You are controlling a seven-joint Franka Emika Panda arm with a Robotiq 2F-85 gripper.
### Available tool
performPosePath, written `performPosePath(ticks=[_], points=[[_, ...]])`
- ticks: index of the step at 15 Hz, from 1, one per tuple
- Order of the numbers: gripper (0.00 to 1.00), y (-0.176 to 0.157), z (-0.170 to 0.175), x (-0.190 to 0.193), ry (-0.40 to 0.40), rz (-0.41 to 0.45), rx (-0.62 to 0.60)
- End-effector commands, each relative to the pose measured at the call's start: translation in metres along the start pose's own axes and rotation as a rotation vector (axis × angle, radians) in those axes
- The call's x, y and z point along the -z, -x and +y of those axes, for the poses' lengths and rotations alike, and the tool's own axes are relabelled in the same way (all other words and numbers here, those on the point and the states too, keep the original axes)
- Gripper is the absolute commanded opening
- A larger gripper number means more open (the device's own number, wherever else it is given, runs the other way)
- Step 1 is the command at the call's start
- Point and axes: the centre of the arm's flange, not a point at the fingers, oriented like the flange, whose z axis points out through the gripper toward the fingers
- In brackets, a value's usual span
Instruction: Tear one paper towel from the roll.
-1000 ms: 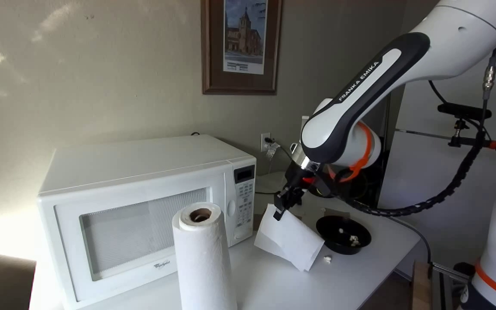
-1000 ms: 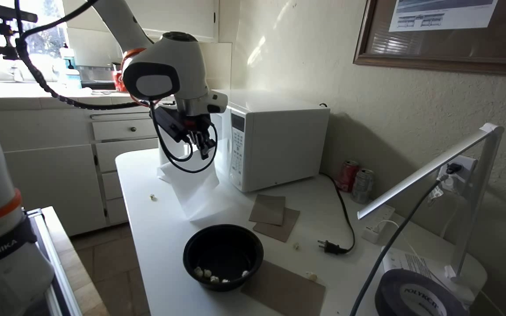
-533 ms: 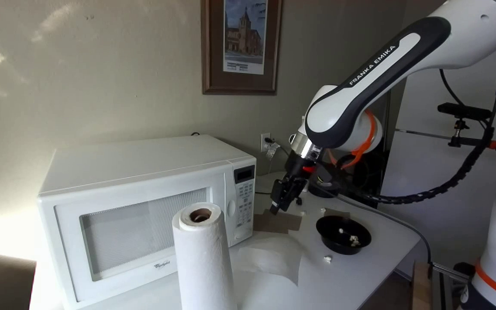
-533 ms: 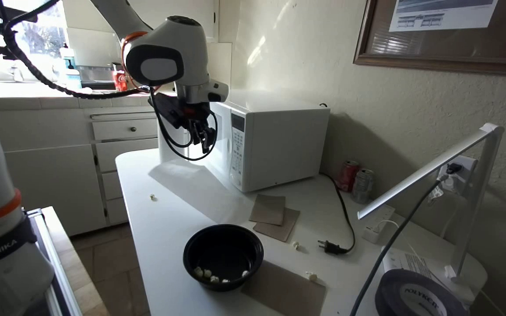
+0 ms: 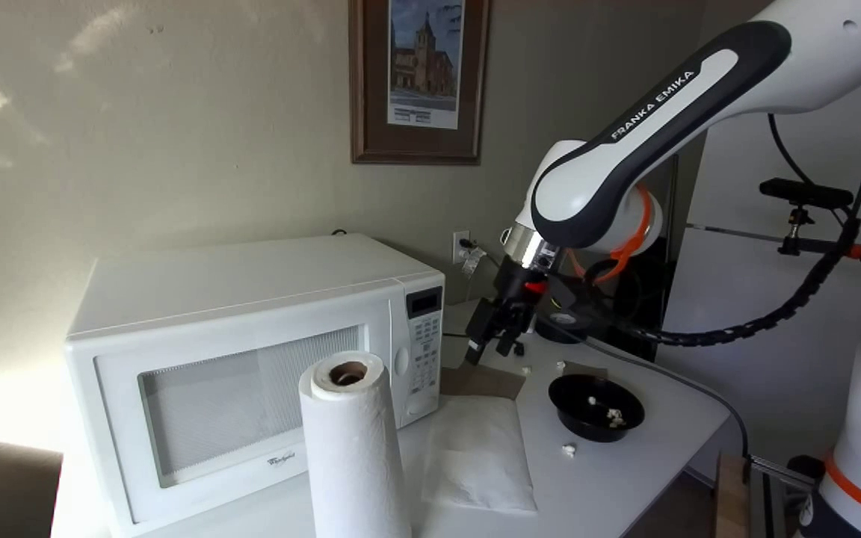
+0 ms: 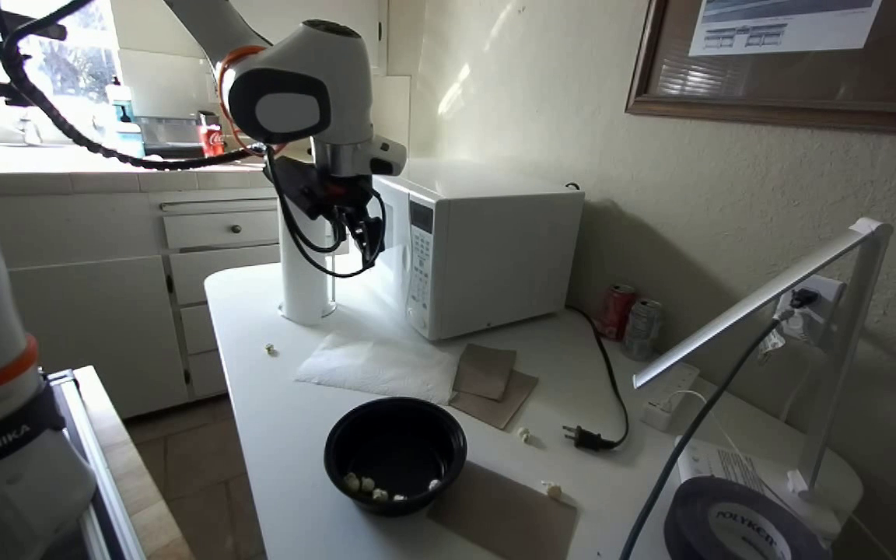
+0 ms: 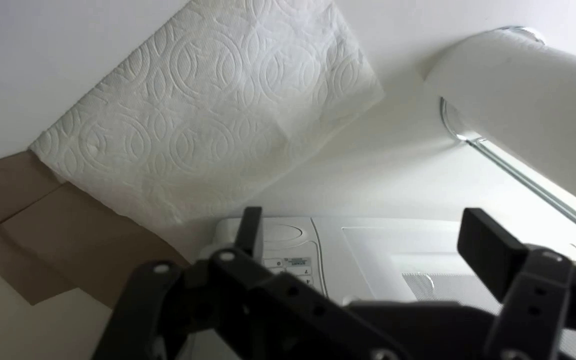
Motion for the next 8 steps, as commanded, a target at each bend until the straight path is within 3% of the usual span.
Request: performPosePath(ticks=[1, 8], points=[[1.00, 0.0021, -0.0037, 0.0078, 0.003, -0.038, -0.001], [1.00, 0.0008, 0.0009, 0.0006, 0.000, -0.016, 0.000]])
